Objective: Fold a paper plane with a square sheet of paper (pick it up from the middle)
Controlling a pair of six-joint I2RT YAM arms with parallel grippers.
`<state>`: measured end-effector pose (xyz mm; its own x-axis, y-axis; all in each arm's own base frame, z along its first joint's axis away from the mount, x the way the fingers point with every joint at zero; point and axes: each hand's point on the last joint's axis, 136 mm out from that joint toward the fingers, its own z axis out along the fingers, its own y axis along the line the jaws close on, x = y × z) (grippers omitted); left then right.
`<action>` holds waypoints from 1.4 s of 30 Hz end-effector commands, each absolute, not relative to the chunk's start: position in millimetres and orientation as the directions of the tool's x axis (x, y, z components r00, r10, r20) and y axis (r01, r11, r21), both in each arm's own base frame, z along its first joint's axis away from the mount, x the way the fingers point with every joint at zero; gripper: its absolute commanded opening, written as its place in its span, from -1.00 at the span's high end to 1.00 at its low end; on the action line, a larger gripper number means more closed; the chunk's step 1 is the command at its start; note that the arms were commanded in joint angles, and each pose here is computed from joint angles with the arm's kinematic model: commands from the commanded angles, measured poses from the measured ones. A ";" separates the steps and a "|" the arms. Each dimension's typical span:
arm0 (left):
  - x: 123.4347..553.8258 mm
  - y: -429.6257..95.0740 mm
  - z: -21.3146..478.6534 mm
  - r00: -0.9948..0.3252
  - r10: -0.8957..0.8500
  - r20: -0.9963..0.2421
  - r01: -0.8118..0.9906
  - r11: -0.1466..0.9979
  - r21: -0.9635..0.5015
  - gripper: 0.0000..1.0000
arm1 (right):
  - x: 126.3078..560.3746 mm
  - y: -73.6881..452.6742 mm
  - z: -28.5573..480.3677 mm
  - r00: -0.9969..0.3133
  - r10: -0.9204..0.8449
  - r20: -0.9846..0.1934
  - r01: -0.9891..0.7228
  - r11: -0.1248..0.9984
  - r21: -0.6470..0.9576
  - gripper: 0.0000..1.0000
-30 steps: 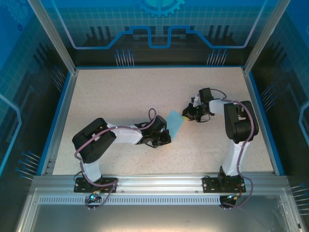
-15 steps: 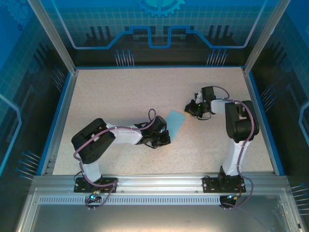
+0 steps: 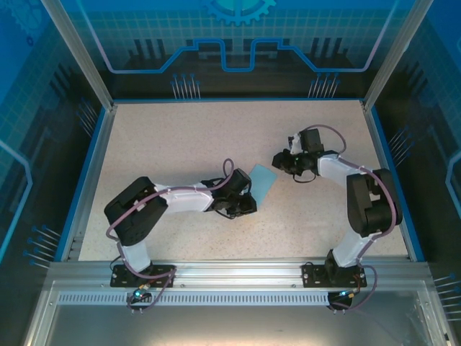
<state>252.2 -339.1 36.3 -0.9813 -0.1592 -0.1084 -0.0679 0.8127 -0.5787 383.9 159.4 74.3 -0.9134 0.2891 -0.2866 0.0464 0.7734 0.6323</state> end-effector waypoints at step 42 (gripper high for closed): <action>278.4 -251.9 64.7 -0.943 -0.324 -0.076 -0.191 0.712 -0.675 -0.55 | 374.3 189.1 52.9 -0.952 0.086 -0.294 0.019 0.975 0.222 -0.01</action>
